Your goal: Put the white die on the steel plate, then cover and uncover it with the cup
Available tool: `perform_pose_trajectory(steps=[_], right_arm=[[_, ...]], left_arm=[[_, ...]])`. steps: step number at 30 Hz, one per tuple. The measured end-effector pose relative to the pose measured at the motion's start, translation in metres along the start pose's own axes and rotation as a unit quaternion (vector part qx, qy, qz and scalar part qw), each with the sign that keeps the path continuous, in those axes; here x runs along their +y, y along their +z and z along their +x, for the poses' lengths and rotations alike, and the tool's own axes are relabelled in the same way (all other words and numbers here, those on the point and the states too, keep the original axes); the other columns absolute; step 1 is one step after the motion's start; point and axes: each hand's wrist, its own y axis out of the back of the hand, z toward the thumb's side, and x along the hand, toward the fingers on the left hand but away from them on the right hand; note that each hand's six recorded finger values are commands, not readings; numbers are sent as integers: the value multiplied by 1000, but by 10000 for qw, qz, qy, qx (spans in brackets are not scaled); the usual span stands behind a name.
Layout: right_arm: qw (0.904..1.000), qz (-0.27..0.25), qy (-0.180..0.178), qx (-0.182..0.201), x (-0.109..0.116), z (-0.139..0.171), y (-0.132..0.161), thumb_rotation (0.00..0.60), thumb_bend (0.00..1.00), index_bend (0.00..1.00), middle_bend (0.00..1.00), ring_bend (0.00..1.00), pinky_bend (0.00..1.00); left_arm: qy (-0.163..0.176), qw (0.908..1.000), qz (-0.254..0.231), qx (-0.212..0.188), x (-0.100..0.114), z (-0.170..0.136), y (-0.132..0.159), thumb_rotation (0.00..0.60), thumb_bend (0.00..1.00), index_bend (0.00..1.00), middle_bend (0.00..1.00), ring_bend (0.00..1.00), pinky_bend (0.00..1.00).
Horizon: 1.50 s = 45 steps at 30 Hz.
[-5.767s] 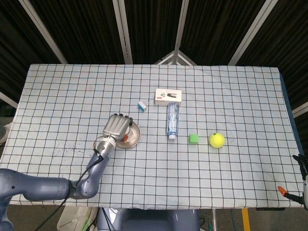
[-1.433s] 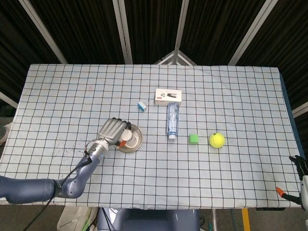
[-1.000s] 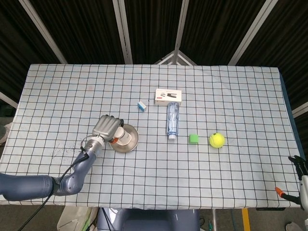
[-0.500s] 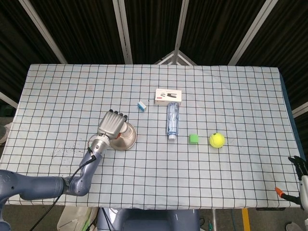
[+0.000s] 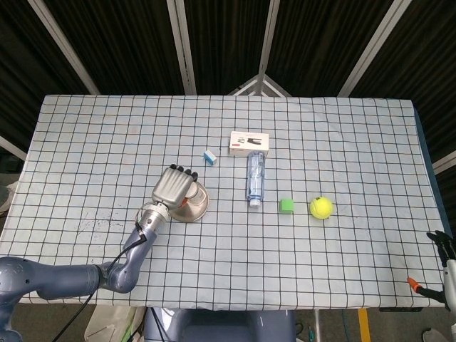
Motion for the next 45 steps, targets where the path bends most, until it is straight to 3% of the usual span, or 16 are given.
perform_pose_trajectory(steps=[8, 16, 29, 37, 45], right_arm=[[10000, 30, 21, 24, -2, 0, 2, 600, 42, 177, 125, 115, 15], [10000, 41, 15, 17, -2, 0, 2, 600, 42, 177, 125, 115, 15], [10000, 38, 15, 23, -2, 0, 3, 600, 42, 177, 125, 115, 15], [10000, 37, 46, 8, -4, 0, 3, 600, 41, 177, 125, 115, 15], [10000, 27, 83, 0, -5, -1, 2, 600, 42, 177, 125, 115, 15]], left_arm=[[-339, 9970, -702, -14, -5, -6, 0, 600, 484, 537, 488, 348, 308], [-760, 9919, -1017, 9, -7, -13, -13, 600, 483, 537, 488, 348, 304], [-1160, 9908, -621, 314, 4, -22, -32, 600, 484, 543, 490, 348, 304], [-923, 9942, -268, 474, 16, -13, -34, 600, 486, 555, 497, 348, 313], [-279, 9990, 72, 355, 24, -3, -26, 600, 489, 558, 497, 349, 316]])
